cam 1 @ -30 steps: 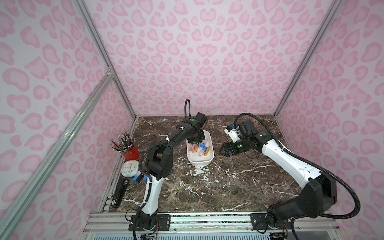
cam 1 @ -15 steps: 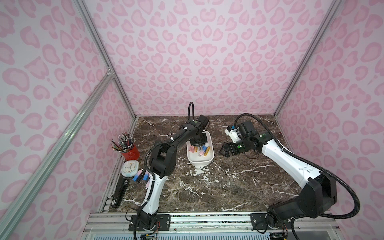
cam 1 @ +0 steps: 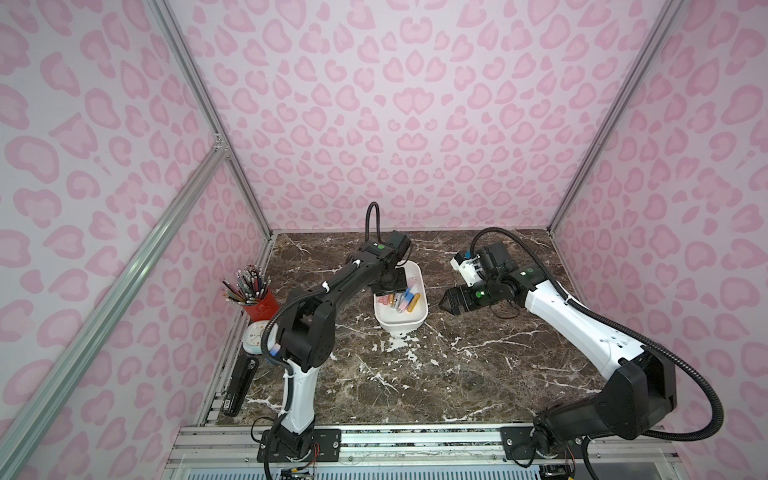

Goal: Put the lipstick into the storage box
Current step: Place the lipstick in the storage box, then pick up the lipstick at the center of the board.

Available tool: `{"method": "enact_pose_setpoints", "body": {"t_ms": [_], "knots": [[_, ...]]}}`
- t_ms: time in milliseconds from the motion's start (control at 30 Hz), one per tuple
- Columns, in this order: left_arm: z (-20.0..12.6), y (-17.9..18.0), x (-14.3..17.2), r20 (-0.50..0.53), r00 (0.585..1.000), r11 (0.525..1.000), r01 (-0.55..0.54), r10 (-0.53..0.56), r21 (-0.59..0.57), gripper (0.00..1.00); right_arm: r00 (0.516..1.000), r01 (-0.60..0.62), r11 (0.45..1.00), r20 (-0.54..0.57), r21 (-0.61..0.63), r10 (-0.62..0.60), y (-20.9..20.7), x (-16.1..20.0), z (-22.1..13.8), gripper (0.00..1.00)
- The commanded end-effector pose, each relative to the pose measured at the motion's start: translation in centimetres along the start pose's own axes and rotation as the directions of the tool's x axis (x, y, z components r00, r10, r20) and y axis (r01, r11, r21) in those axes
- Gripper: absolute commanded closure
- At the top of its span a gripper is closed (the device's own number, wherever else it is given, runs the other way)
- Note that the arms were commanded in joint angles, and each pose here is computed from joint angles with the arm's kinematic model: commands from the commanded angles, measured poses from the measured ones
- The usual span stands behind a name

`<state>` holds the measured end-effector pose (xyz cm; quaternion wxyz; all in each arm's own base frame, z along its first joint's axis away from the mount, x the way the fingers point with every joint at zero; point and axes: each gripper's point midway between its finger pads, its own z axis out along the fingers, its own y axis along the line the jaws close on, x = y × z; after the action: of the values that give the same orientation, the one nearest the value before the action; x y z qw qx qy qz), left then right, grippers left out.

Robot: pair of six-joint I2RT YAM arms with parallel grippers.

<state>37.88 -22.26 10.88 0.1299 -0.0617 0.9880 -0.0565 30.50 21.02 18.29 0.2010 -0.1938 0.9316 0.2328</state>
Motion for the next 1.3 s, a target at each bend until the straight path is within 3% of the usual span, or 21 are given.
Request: {"method": "enact_pose_setpoints", "body": {"t_ms": [0, 133, 233, 600, 933, 1267], "knots": [[-1.1, 5.1, 2.4, 0.022, 0.998, 0.993, 0.06, -0.058, -0.105, 0.52, 1.0, 0.019, 0.999, 0.012, -0.031, -0.018, 0.8, -0.3, 0.4, 0.01], [-1.9, 12.5, 7.7, 0.0, 0.986, 0.96, 0.164, -0.169, -0.225, 0.51, 0.999, 0.049, 0.997, -0.008, -0.064, -0.049, 2.2, 0.0, 1.5, 0.01], [-3.0, 15.7, 10.3, 0.024, 0.976, 0.933, 0.213, -0.215, -0.292, 0.49, 0.996, 0.079, 0.993, -0.029, -0.089, -0.082, 3.5, 0.8, 2.5, 0.01], [-2.5, 21.4, 17.7, 0.021, 0.904, 0.825, 0.398, -0.426, -0.401, 0.46, 0.994, 0.092, 0.983, -0.04, -0.159, -0.099, 5.1, 3.0, 4.0, 0.01], [-1.5, 23.5, 19.1, 0.022, 0.857, 0.761, 0.468, -0.515, -0.449, 0.43, 0.993, 0.111, 0.981, -0.027, -0.16, -0.117, 5.2, 2.9, 3.6, 0.01], [-0.9, 24.3, 18.6, 0.006, 0.851, 0.75, 0.465, -0.524, -0.471, 0.43, 0.995, 0.092, 0.982, -0.034, -0.165, -0.099, 4.4, 2.4, 4.1, 0.01]]}}
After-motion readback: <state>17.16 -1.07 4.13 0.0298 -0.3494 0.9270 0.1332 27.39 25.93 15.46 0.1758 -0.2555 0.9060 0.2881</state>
